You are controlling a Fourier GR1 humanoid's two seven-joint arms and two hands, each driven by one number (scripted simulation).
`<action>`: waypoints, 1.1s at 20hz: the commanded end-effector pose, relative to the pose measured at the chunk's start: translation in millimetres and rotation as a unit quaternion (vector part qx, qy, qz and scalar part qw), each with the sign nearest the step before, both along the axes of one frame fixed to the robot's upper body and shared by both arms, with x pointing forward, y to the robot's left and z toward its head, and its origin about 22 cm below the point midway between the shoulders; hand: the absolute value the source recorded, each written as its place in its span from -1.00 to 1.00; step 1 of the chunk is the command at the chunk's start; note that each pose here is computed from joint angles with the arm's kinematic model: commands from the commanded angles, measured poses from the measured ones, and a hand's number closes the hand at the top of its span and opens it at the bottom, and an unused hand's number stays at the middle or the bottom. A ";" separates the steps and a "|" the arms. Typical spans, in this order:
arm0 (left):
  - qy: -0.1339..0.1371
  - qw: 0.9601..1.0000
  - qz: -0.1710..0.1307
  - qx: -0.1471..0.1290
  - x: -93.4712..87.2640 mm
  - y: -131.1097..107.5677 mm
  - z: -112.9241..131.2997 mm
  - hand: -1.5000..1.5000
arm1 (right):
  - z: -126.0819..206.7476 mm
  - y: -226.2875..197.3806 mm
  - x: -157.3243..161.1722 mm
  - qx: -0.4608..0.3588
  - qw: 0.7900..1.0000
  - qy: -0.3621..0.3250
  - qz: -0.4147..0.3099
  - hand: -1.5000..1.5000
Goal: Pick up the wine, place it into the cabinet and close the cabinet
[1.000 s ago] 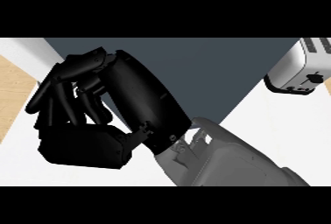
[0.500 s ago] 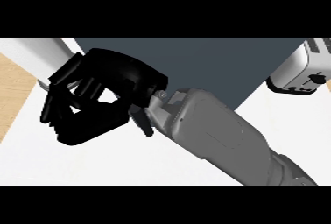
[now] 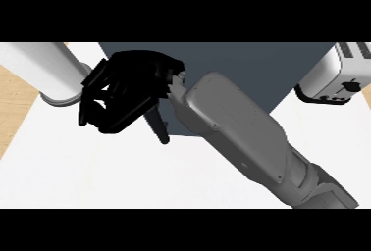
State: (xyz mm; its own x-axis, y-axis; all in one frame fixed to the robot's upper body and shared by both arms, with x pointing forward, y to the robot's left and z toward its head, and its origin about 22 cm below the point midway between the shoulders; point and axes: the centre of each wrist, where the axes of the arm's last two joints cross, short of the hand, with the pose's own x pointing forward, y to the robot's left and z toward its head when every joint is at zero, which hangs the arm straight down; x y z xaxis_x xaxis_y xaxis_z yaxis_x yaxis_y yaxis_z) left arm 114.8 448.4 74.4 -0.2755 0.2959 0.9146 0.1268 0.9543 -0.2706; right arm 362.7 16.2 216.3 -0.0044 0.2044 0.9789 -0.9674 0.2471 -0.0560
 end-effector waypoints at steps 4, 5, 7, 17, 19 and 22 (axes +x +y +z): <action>-0.022 0.999 -0.016 -0.020 -5.9 11.4 -1.5 -1.00 | -10.4 -8.5 23.7 0.048 0.997 0.048 0.026 1.00; -0.021 1.000 -0.015 -0.008 -4.9 5.6 2.6 -1.00 | -33.4 -27.7 37.0 0.047 0.997 0.053 0.019 1.00; -0.024 0.999 -0.018 -0.014 -2.9 7.8 1.4 -1.00 | -22.9 -14.1 33.6 0.048 0.997 0.052 0.009 1.00; -0.016 1.000 -0.010 -0.011 -3.2 13.9 3.9 -1.00 | -24.2 -62.8 67.8 0.082 0.992 0.036 -0.088 1.00; -0.022 1.000 -0.009 -0.005 6.4 10.5 9.7 -1.00 | -15.1 -71.3 71.6 0.091 0.989 0.024 -0.113 1.00; -0.012 1.000 -0.009 0.004 3.2 10.5 8.7 -1.00 | -0.2 -79.2 74.9 0.107 0.981 -0.006 -0.159 1.00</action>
State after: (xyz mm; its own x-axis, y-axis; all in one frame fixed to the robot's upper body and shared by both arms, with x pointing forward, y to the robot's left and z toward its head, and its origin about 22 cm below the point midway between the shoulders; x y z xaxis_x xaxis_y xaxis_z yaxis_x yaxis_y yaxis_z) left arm 117.8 458.3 81.2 -0.2856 0.2877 0.9141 0.1241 0.9570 -0.2624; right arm 393.6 19.2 203.8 -0.0018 0.0675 0.9977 -0.9745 0.2238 -0.0169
